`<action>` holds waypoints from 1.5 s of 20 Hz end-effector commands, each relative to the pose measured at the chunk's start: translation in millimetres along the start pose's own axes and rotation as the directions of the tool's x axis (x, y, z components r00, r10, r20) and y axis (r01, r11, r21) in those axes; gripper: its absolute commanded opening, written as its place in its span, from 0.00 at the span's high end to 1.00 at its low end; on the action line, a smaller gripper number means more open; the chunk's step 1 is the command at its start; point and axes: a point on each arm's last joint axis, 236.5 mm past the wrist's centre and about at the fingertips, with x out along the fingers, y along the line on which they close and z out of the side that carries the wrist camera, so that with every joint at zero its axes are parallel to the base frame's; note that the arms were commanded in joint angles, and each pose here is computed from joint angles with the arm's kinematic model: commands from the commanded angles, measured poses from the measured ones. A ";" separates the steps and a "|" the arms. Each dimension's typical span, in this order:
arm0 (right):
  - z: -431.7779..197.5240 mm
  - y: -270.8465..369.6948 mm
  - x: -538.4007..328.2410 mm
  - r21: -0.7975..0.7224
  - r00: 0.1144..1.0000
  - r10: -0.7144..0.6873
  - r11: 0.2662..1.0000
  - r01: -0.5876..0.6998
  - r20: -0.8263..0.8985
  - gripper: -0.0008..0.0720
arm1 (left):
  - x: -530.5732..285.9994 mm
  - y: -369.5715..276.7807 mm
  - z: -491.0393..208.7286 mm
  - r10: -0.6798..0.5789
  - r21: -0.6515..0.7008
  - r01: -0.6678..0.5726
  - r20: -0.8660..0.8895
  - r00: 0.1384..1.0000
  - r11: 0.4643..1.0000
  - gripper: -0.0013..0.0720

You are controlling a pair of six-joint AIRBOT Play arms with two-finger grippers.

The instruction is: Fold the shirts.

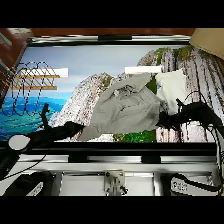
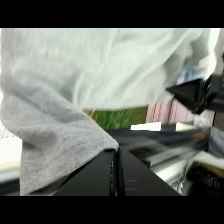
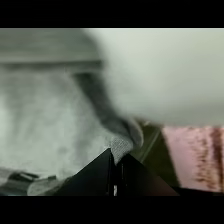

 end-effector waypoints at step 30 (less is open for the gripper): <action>-45.3 218.8 -372.4 -0.483 0.677 0.302 0.871 0.090 0.671 0.90 | -338.0 -263.8 202.0 -0.202 0.541 -0.663 0.830 0.520 0.518 0.94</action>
